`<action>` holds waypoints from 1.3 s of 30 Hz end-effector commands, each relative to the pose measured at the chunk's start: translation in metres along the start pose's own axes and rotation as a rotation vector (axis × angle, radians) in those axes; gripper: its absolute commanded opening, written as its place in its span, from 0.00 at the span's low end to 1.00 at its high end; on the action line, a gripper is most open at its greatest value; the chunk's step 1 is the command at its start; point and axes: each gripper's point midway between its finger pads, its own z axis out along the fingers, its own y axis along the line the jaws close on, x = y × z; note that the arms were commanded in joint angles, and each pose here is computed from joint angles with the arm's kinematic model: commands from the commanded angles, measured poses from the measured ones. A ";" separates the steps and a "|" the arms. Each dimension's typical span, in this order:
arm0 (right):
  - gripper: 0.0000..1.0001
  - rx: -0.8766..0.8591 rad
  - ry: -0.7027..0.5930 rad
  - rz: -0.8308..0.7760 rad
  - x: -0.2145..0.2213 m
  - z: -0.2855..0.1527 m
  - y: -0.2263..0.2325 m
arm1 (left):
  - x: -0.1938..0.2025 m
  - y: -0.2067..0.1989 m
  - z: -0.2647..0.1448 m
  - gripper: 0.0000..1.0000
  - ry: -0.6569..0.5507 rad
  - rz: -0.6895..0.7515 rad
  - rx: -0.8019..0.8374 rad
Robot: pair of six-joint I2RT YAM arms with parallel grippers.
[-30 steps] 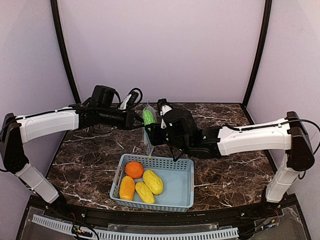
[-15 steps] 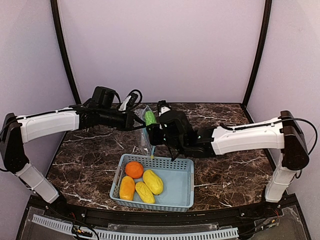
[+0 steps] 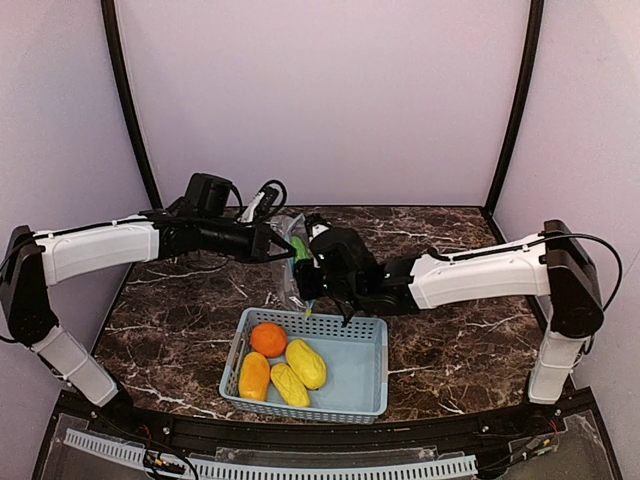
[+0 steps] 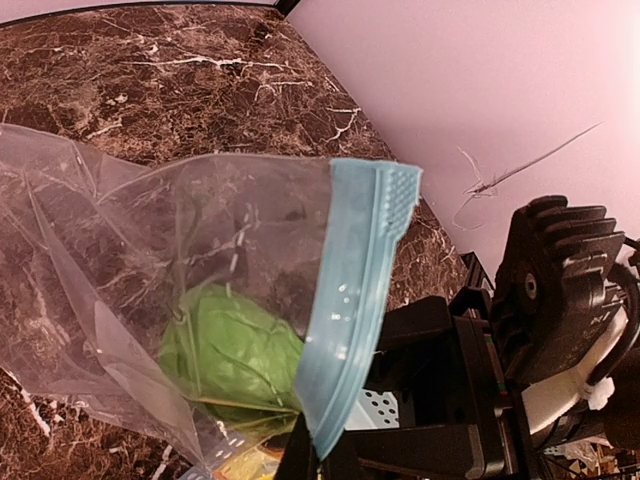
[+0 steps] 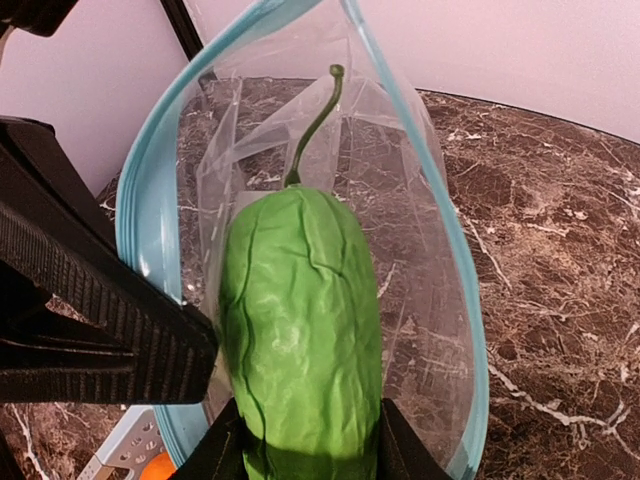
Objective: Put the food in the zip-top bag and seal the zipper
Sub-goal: Place the fake vegetable in the zipper food storage bag.
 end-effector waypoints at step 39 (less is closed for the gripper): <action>0.71 -0.108 0.022 -0.013 -0.030 -0.053 -0.005 | -0.009 0.014 -0.008 0.01 -0.024 -0.026 -0.033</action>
